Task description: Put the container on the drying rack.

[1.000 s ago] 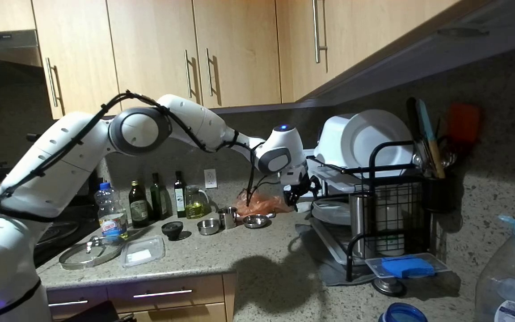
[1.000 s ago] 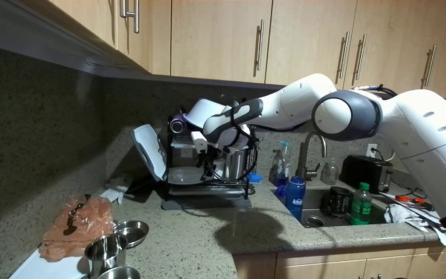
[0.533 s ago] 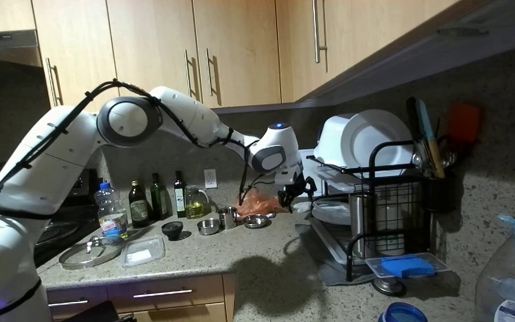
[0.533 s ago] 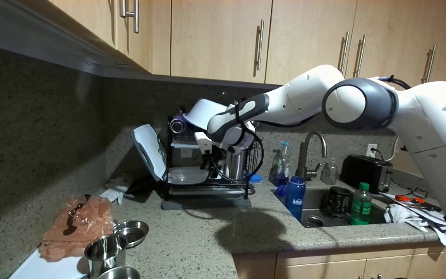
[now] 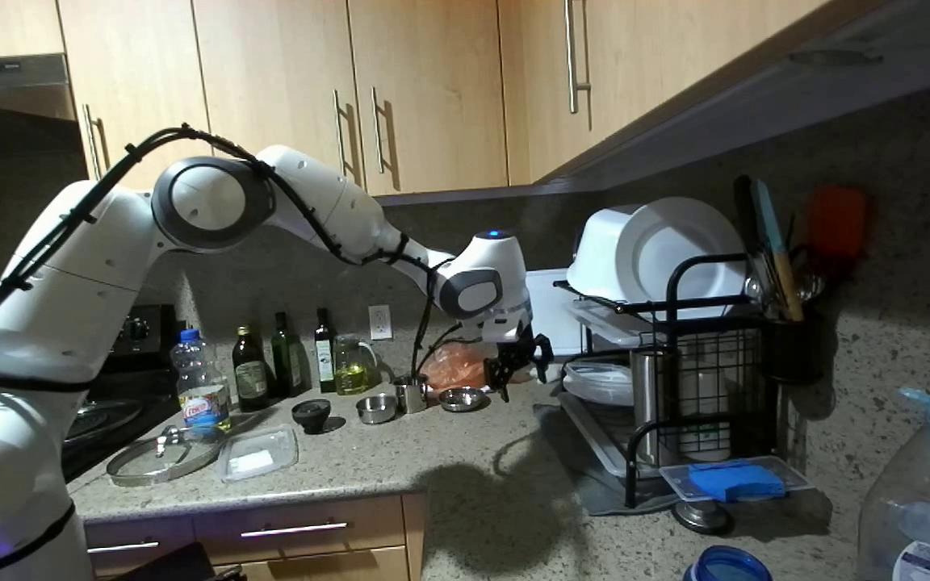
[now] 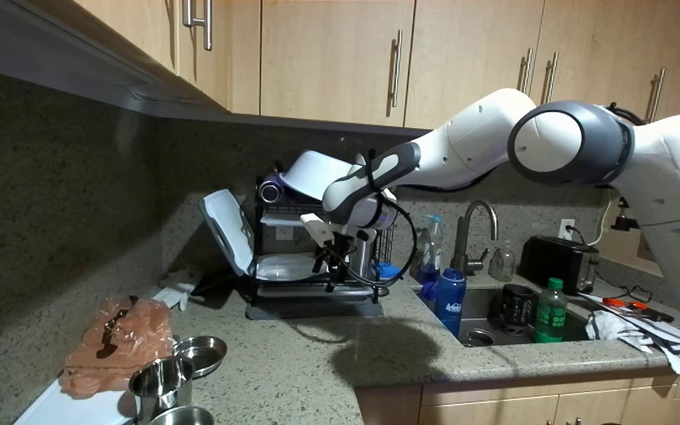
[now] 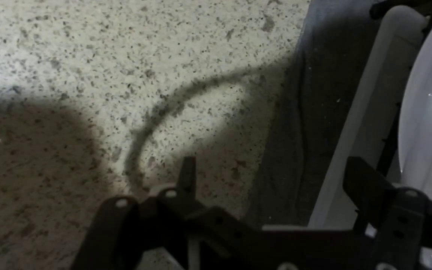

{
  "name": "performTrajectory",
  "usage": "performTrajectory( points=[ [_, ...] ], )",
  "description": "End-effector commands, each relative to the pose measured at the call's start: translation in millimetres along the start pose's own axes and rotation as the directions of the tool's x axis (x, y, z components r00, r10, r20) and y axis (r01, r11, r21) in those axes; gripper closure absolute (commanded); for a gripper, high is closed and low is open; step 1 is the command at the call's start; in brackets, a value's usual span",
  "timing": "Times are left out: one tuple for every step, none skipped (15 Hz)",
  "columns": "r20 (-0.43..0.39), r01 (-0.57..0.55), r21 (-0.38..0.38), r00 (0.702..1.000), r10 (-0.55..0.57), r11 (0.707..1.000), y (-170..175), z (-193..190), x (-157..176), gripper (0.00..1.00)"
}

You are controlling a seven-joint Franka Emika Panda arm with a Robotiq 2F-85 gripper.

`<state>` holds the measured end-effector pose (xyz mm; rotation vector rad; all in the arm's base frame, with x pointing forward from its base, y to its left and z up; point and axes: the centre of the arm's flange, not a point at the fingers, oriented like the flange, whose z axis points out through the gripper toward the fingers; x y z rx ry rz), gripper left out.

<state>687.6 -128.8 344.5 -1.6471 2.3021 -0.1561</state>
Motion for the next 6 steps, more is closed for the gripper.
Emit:
performTrajectory(
  points=[
    [0.017, 0.091, -0.061, 0.996, -0.091, 0.994, 27, -17, 2, 0.0],
    [0.026, 0.122, -0.081, 0.992, -0.12, 0.989, 30, -18, 3, 0.0],
    [0.048, 0.18, -0.11, 0.983, -0.175, 0.978, 34, -20, 3, 0.0],
    [0.068, 0.231, -0.129, 0.972, -0.223, 0.964, 39, -23, 3, 0.0],
    [0.029, 0.163, -0.096, 0.987, -0.161, 0.982, 20, -3, 0, 0.0],
    [0.032, 0.173, -0.101, 0.985, -0.17, 0.98, 21, -5, 0, 0.0]
  ],
)
